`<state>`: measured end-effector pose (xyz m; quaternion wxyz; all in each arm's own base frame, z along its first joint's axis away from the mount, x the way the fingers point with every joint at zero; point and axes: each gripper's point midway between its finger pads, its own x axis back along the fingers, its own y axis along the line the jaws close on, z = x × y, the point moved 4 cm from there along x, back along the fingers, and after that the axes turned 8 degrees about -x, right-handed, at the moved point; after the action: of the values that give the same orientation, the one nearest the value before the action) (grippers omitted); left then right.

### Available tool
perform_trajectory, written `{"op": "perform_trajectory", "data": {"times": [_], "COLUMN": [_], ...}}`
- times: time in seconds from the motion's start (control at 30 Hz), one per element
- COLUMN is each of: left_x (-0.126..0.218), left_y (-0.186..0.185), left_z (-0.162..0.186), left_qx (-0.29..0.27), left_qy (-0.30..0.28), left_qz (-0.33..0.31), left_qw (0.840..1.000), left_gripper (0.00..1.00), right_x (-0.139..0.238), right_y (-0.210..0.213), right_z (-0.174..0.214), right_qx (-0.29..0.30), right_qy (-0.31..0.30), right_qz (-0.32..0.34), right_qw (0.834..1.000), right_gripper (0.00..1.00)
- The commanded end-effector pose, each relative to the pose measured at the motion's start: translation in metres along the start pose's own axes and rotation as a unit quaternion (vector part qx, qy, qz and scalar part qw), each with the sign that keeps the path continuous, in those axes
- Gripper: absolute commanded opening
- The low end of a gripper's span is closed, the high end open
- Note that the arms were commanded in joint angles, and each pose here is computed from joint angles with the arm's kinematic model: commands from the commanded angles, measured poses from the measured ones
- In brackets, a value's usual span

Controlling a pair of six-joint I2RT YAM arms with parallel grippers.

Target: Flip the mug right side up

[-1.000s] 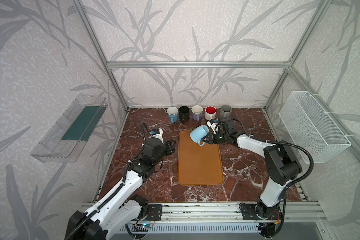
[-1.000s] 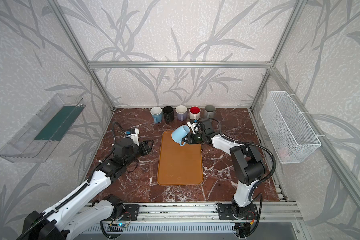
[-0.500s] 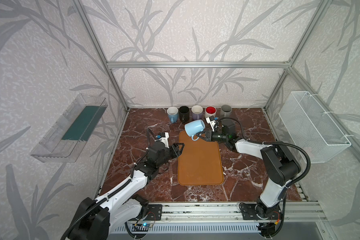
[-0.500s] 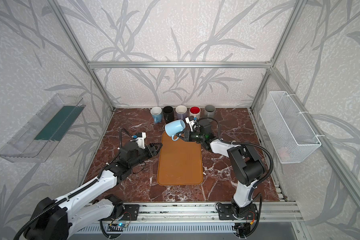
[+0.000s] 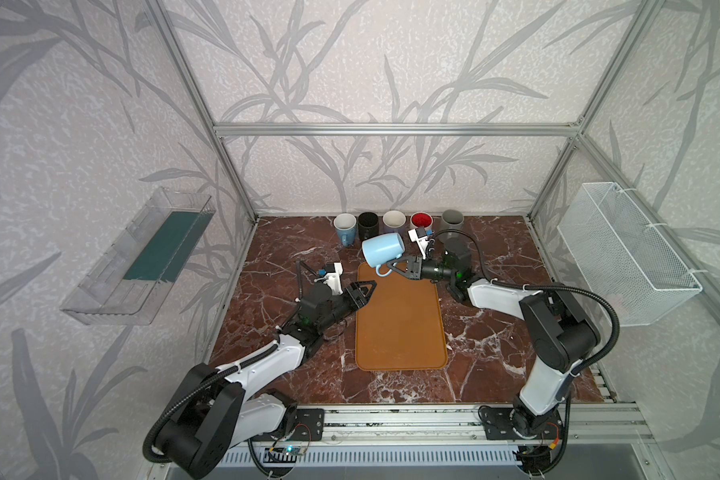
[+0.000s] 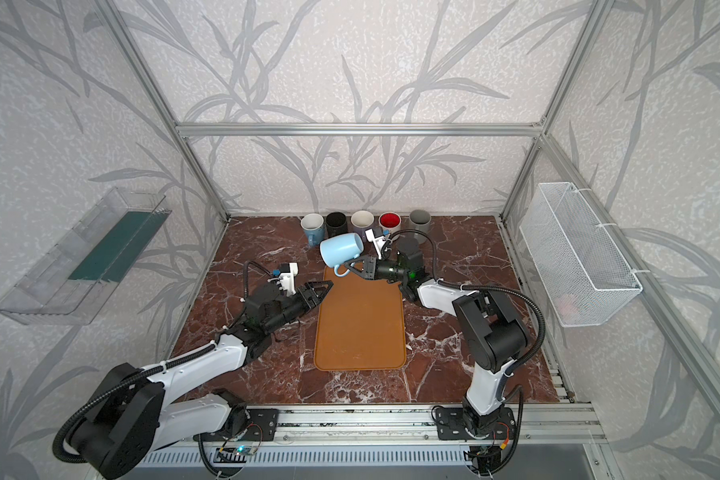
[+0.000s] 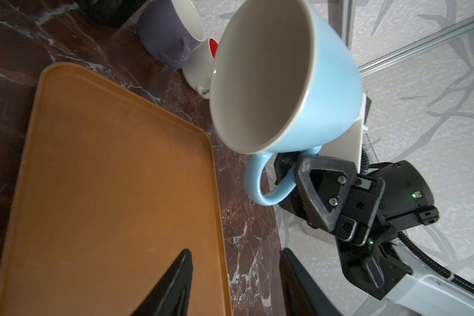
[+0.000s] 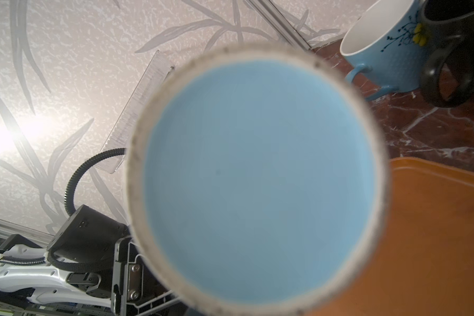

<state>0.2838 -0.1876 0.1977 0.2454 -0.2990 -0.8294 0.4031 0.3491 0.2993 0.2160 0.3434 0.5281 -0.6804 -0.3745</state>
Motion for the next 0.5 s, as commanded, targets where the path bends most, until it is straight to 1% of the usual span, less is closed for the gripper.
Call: {"op": "perform_trajectory", "data": {"times": [0.0,0.2,0.47], "left_x": [0.003,0.006,0.008], "left_y": [-0.018,-0.021,-0.019], "left_z": [-0.009,-0.017,-0.021], "left_qx": [0.003,0.008,0.016], "left_qy": [-0.019,-0.028,-0.036], "left_qz": [0.056,0.071,0.073], "left_qw": [0.998,0.997,0.997], "left_gripper": [0.54,0.54,0.54], "right_x": [-0.001,-0.002,0.0], "right_y": [0.037,0.047,0.061], "right_z": [-0.006,-0.005,-0.002], "right_qx": [0.061,0.057,0.057], "right_qy": [-0.011,-0.015,-0.017], "right_qz": [-0.059,-0.078,-0.099], "right_qw": [0.996,0.995,0.993], "right_gripper": [0.0,0.0,0.0]}}
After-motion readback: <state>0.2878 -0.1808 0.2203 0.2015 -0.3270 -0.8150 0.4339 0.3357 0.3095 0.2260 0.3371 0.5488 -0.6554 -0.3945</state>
